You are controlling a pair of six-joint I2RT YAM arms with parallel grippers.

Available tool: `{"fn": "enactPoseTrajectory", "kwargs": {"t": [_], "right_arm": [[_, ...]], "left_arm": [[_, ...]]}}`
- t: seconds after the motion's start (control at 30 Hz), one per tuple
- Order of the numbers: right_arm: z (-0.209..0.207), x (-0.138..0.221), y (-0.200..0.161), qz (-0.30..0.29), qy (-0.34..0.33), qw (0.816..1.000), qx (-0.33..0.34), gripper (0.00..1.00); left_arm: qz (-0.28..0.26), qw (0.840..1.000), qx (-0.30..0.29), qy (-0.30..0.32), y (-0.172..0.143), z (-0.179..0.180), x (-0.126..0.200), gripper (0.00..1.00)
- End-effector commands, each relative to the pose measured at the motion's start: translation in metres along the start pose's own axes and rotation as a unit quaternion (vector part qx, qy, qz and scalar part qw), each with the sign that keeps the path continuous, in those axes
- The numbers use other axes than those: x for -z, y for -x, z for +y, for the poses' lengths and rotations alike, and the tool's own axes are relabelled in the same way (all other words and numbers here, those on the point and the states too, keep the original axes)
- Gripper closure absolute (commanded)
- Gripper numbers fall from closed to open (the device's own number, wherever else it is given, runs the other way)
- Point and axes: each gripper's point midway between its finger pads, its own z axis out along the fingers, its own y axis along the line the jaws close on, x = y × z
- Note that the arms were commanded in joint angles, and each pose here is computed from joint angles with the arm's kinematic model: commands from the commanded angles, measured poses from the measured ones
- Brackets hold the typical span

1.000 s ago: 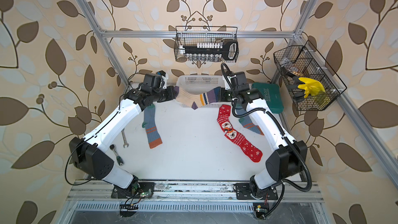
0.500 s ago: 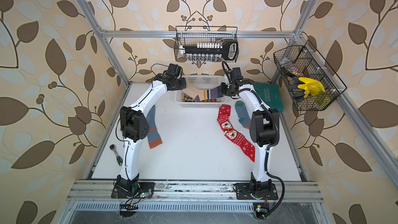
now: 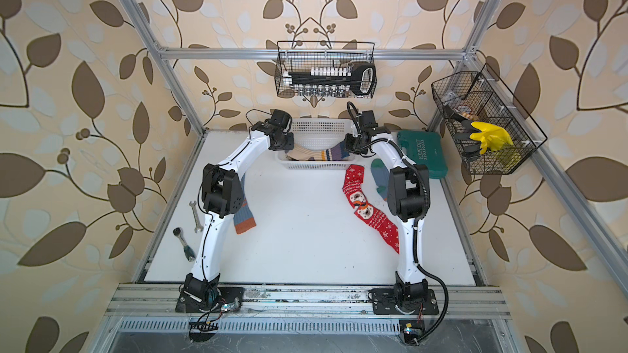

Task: Place the socks together as a pair
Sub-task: Place a pair of socks in the bin, then pick up the sock at the center of the board.

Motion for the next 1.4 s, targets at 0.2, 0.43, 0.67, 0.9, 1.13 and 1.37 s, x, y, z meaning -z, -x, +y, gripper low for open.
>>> {"fn": "enactPoseTrajectory", "kwargs": {"t": [0.2, 0.43, 0.67, 0.9, 1.13, 1.37], "right_arm": [[0.058, 0.101, 0.016, -0.141, 0.026, 0.988, 0.062, 0.61], [0.033, 0.124, -0.047, -0.107, -0.018, 0.992, 0.068, 0.57], [-0.068, 0.117, -0.103, -0.063, -0.094, 0.993, -0.023, 0.57], [-0.145, 0.105, -0.106, -0.045, -0.14, 0.984, -0.097, 0.58], [-0.163, 0.069, -0.085, 0.0, -0.18, 0.98, -0.086, 0.58], [-0.187, 0.036, -0.097, 0.058, -0.21, 0.971, -0.099, 0.55]], "left_arm": [[-0.155, 0.981, -0.061, -0.103, 0.038, -0.065, 0.136, 0.07], [-0.177, 0.971, -0.045, -0.152, -0.009, -0.081, 0.204, 0.06], [-0.09, 0.986, -0.015, -0.141, -0.124, -0.057, 0.143, 0.06], [-0.108, 0.979, -0.031, -0.169, -0.182, -0.048, 0.145, 0.05], [-0.127, 0.974, -0.041, -0.183, -0.184, -0.046, 0.155, 0.04], [-0.124, 0.974, -0.043, -0.187, -0.185, -0.049, 0.152, 0.04]]}}
